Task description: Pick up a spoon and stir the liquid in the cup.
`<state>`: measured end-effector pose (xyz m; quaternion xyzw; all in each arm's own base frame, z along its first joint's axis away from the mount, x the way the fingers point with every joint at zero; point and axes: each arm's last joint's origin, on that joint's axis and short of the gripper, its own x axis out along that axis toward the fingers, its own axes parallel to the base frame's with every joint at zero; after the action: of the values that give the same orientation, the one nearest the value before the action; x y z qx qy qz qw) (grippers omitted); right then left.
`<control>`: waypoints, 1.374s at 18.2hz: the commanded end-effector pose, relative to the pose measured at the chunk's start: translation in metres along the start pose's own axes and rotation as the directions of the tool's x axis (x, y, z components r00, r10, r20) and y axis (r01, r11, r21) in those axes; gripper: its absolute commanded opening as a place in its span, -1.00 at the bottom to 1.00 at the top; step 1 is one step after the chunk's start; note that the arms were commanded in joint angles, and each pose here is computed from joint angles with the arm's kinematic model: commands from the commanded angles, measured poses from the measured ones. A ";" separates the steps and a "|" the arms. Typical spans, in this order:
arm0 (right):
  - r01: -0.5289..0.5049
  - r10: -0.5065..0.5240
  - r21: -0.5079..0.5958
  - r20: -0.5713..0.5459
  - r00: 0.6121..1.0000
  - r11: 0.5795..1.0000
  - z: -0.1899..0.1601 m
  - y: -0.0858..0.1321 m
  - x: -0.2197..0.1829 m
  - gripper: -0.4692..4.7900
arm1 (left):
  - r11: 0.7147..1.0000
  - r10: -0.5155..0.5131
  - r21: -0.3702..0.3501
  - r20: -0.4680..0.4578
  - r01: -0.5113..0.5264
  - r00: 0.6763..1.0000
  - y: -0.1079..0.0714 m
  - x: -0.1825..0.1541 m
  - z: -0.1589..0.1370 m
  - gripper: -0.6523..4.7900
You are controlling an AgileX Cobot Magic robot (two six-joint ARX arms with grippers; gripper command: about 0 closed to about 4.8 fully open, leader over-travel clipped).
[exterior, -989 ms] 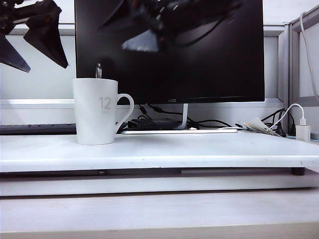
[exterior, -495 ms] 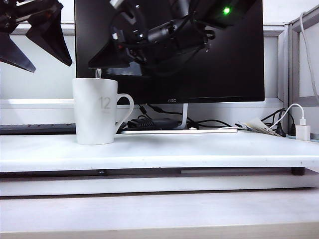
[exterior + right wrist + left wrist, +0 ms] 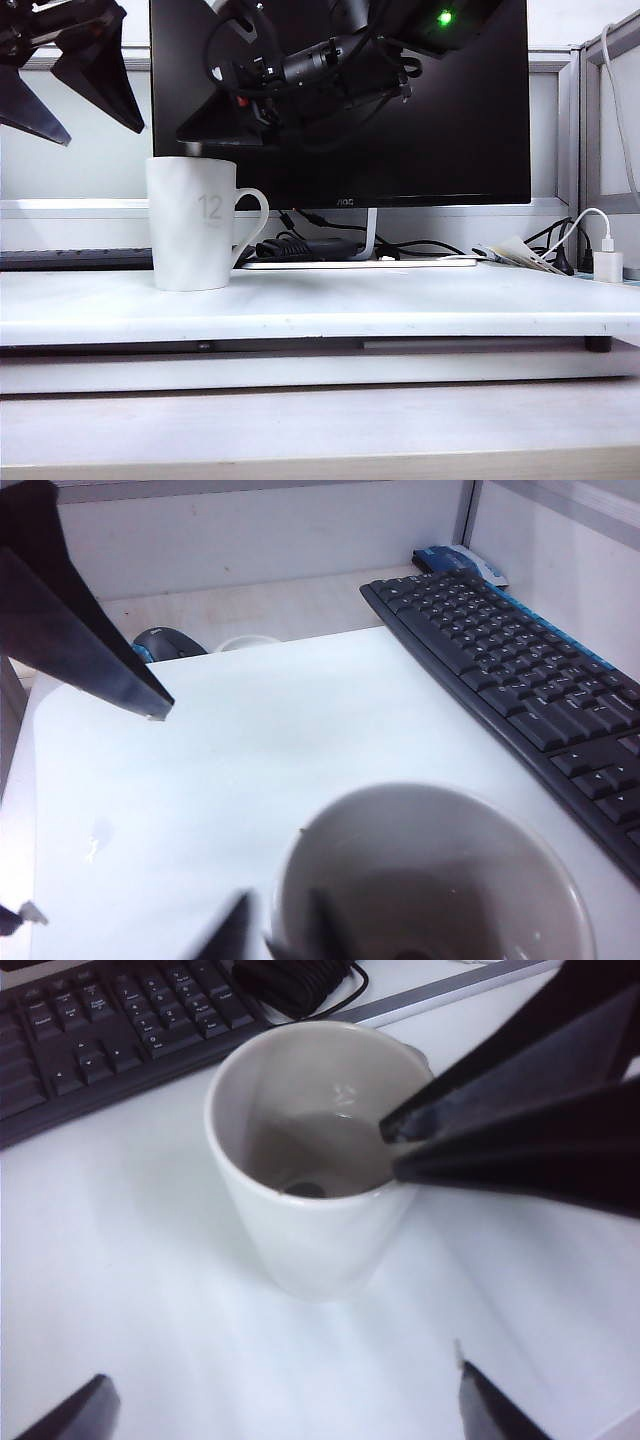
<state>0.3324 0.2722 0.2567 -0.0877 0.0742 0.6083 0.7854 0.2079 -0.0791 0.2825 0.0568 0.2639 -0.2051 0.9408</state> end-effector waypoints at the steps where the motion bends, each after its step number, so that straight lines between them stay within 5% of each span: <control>1: 0.031 -0.031 -0.010 0.011 0.999 0.999 0.003 -0.001 -0.001 -0.68 | 1.000 0.000 0.008 0.008 0.000 1.000 0.000 -0.001 0.001 1.00; 3: 0.031 -0.031 -0.010 0.012 0.999 0.999 0.004 -0.001 -0.001 -0.86 | 1.000 0.000 0.008 0.002 0.000 1.000 0.000 -0.001 0.000 1.00; 9: 0.036 -0.036 -0.003 0.032 0.999 0.999 0.012 -0.003 -0.002 -0.84 | 1.000 0.000 0.008 0.010 0.000 1.000 0.000 -0.001 0.001 1.00; 14: 0.064 -0.066 0.021 0.123 0.990 0.998 0.055 -0.011 -0.005 -0.84 | 1.000 0.002 0.012 0.072 -0.003 0.997 0.000 -0.002 0.007 1.00; 17: 0.103 -0.107 0.060 0.070 0.992 0.993 0.077 -0.015 -0.010 -0.84 | 1.000 0.005 0.018 0.175 -0.009 0.985 0.001 -0.006 0.017 1.00; 25: 0.024 -0.025 0.105 0.015 1.000 0.994 0.067 -0.016 -0.004 -0.84 | 1.000 0.014 0.018 0.187 -0.017 0.982 0.001 -0.006 0.018 1.00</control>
<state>0.3491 0.2776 0.3233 -0.0465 0.1018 0.5731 0.8118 0.2122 -0.0808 0.2985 0.0454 0.1821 -0.2078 0.9600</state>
